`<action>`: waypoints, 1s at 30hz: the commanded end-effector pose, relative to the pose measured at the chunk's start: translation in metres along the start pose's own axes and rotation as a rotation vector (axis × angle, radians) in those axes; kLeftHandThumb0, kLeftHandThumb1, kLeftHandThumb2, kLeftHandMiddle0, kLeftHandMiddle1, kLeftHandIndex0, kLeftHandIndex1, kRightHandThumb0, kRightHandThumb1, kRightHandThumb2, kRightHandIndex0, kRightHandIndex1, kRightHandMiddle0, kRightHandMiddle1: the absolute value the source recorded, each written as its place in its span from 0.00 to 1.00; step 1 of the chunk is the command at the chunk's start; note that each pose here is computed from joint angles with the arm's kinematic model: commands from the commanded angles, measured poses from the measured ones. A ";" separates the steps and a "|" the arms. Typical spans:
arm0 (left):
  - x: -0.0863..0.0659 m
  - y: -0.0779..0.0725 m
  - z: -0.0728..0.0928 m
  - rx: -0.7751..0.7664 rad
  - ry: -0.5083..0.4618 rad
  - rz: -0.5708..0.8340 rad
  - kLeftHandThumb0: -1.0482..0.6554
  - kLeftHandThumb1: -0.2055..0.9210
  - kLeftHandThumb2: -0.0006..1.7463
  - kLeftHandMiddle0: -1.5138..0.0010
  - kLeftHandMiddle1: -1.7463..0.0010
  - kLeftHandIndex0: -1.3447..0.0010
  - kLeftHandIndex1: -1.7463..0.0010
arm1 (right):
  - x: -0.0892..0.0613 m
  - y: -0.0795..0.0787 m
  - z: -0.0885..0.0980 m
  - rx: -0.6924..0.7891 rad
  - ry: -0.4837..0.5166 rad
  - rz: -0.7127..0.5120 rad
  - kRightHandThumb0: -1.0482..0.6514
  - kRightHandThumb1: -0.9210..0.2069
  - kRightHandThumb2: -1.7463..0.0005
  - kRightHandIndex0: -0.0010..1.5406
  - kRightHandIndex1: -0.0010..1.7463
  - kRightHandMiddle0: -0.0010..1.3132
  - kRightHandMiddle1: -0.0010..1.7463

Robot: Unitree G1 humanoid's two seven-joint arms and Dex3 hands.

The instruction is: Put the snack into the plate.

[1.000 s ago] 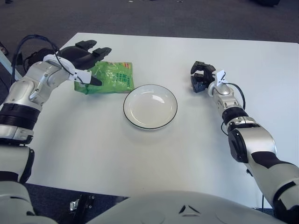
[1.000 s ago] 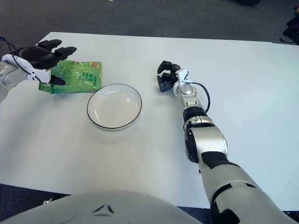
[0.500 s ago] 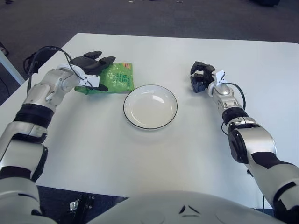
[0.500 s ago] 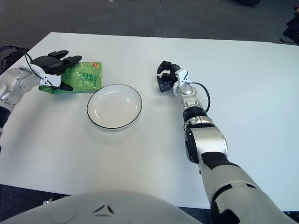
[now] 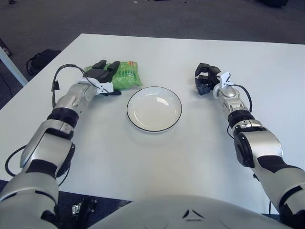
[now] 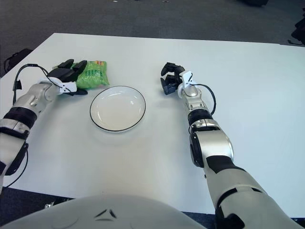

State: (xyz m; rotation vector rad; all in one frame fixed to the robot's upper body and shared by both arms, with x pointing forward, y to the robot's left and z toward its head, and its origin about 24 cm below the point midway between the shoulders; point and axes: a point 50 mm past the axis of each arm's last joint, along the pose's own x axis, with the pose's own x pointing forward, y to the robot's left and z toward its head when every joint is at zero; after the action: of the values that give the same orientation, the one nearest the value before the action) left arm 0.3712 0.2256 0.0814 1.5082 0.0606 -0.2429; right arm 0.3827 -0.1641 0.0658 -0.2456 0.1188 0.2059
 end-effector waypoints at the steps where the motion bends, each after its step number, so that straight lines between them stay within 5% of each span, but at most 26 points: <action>1: -0.003 -0.038 0.010 -0.032 -0.007 -0.096 0.00 1.00 0.29 0.98 0.99 1.00 0.92 | -0.015 0.014 -0.046 -0.001 0.184 0.057 0.61 0.82 0.05 0.53 1.00 0.53 0.95; 4: -0.005 -0.050 0.009 -0.030 0.017 -0.089 0.00 1.00 0.29 0.94 0.94 1.00 0.83 | -0.015 0.015 -0.046 -0.002 0.184 0.061 0.61 0.82 0.05 0.53 1.00 0.53 0.95; 7: -0.009 -0.062 0.006 -0.013 0.054 -0.060 0.00 1.00 0.28 0.98 0.57 1.00 0.67 | -0.015 0.014 -0.046 -0.008 0.185 0.066 0.61 0.82 0.05 0.54 1.00 0.52 0.96; 11: -0.014 -0.070 -0.002 0.007 0.097 -0.020 0.00 1.00 0.26 1.00 0.34 1.00 0.55 | -0.015 0.014 -0.045 -0.024 0.180 0.073 0.61 0.84 0.03 0.55 1.00 0.52 0.97; 13: -0.015 -0.070 -0.005 0.006 0.109 0.010 0.04 1.00 0.23 0.95 0.19 1.00 0.37 | -0.015 0.014 -0.045 -0.033 0.174 0.076 0.61 0.86 0.01 0.56 1.00 0.53 0.98; 16: -0.015 -0.068 -0.007 0.003 0.117 0.047 0.16 0.80 0.33 0.71 0.06 0.97 0.12 | -0.015 0.014 -0.045 -0.028 0.171 0.079 0.61 0.87 0.00 0.56 1.00 0.53 0.99; 19: -0.016 -0.066 -0.010 -0.001 0.127 0.085 0.46 0.52 0.65 0.59 0.04 0.78 0.04 | -0.015 0.014 -0.045 -0.012 0.171 0.084 0.61 0.87 0.00 0.56 1.00 0.53 0.99; 21: -0.017 -0.064 -0.014 -0.005 0.137 0.108 0.54 0.40 0.72 0.48 0.18 0.65 0.02 | -0.015 0.014 -0.045 -0.002 0.173 0.089 0.61 0.87 0.00 0.56 1.00 0.54 0.98; 25: -0.020 -0.062 -0.017 -0.007 0.132 0.152 0.60 0.26 0.80 0.38 0.29 0.53 0.01 | -0.015 0.014 -0.044 0.002 0.178 0.089 0.61 0.86 0.02 0.56 1.00 0.53 0.97; 30: -0.020 -0.056 -0.019 -0.026 0.108 0.195 0.61 0.19 0.89 0.38 0.17 0.53 0.00 | -0.015 0.013 -0.044 -0.001 0.179 0.090 0.61 0.84 0.03 0.55 1.00 0.53 0.97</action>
State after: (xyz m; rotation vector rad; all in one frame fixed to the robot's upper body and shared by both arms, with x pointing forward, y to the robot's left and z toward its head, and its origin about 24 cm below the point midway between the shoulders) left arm 0.3646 0.2307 0.0652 1.4625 -0.1405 0.0823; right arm 0.3810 -0.1605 0.0643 -0.2572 0.1200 0.2566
